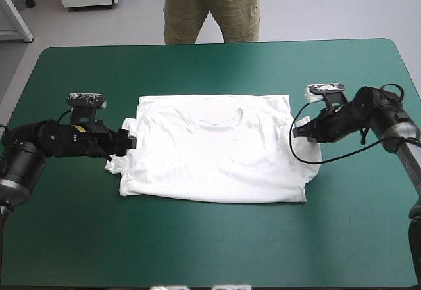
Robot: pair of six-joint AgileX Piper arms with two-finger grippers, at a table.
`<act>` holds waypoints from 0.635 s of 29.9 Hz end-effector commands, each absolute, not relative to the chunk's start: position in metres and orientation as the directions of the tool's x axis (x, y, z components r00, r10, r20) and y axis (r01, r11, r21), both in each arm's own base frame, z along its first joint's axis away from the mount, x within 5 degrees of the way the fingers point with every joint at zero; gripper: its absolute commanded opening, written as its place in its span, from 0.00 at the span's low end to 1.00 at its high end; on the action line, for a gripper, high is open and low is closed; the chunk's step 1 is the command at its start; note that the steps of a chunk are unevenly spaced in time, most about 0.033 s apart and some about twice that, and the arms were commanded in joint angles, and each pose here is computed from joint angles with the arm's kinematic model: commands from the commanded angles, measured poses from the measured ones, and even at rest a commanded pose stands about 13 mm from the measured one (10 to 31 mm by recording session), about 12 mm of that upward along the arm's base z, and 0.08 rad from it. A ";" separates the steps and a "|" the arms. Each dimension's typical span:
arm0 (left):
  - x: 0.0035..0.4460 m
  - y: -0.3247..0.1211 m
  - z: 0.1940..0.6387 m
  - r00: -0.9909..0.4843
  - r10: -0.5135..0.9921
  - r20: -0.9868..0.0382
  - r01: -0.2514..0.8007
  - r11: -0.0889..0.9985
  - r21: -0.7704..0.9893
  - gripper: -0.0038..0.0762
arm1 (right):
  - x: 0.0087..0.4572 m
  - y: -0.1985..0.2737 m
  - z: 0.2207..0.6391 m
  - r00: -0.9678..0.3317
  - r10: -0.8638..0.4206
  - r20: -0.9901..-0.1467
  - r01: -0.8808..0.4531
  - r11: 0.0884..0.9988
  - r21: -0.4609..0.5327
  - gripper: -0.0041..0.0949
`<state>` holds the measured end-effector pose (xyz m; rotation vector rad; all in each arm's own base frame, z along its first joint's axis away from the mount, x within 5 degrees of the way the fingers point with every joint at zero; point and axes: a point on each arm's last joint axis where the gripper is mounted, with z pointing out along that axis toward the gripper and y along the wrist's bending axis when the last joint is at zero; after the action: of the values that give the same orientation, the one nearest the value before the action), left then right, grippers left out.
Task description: Fold the cloth
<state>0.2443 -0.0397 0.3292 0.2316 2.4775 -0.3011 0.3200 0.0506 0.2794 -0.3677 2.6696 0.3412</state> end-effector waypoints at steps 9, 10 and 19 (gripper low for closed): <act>0.238 -0.042 0.370 -0.749 0.095 -0.656 0.270 0.948 -0.170 0.71 | 0.314 0.149 0.306 -0.757 -0.351 -0.551 -0.526 0.828 0.196 0.03; 0.237 -0.042 0.370 -0.753 0.099 -0.651 0.271 0.948 -0.169 0.71 | 0.317 0.154 0.301 -0.765 -0.356 -0.537 -0.527 0.826 0.202 0.04; 0.236 -0.041 0.369 -0.757 0.122 -0.642 0.278 0.949 -0.148 0.71 | 0.331 0.165 0.265 -0.810 -0.386 -0.441 -0.513 0.831 0.214 0.44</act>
<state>0.2393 -0.0404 0.3504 0.2925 2.5192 -0.3035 0.3299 0.1646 0.2411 -0.6861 2.7161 0.4462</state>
